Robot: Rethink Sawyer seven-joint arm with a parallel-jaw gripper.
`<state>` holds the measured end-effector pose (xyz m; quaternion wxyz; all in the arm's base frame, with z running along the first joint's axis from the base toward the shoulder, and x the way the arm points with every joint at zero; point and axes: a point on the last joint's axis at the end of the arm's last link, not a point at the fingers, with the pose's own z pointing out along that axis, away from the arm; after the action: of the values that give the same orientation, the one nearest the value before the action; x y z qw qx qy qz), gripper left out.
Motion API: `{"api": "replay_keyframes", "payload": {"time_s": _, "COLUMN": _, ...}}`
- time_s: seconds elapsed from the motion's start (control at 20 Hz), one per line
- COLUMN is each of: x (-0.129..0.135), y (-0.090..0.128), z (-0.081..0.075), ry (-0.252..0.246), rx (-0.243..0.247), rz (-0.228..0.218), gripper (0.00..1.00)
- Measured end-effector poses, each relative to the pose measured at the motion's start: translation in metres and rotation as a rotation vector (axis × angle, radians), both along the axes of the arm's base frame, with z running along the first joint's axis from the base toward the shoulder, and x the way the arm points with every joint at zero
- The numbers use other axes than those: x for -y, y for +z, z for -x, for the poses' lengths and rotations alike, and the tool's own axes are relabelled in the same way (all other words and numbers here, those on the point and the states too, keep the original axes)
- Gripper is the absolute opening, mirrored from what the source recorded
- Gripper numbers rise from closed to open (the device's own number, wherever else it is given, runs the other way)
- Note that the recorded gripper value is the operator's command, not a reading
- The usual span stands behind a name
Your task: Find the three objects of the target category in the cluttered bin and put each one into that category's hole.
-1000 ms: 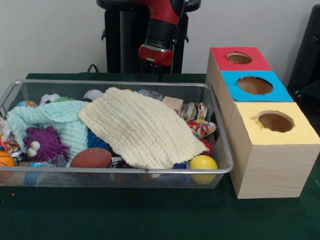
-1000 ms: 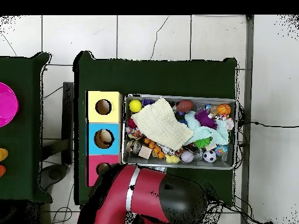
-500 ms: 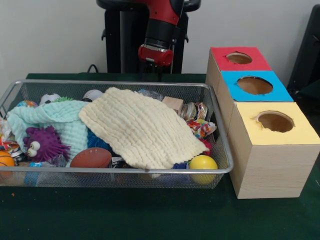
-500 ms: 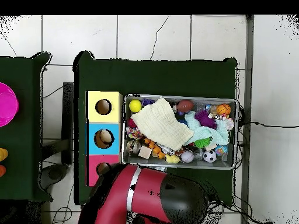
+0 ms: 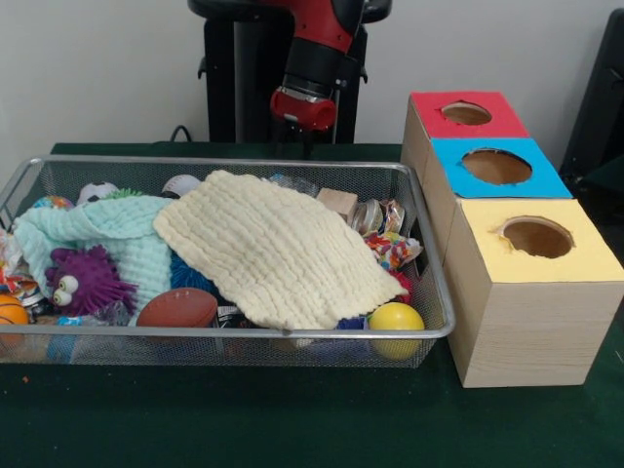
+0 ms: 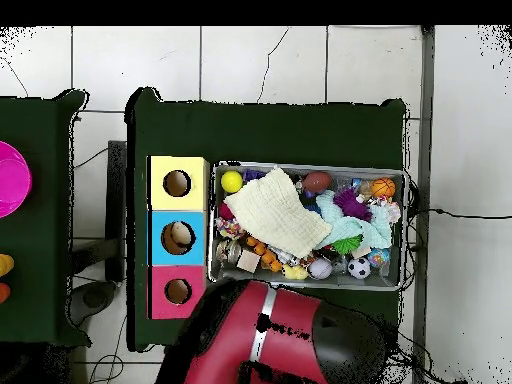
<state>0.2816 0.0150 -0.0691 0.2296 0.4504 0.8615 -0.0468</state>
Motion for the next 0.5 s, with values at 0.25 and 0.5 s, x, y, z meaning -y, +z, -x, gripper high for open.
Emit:
{"api": "replay_keyframes", "payload": {"time_s": 0.25, "x": 0.002, "y": 0.002, "z": -0.009, "ry": -0.159, "rx": 0.006, "rz": -0.035, "gripper": 1.00}}
{"api": "replay_keyframes", "payload": {"time_s": 0.5, "x": 0.003, "y": 0.003, "z": -0.017, "ry": -0.283, "rx": 0.011, "rz": -0.057, "gripper": 1.00}}
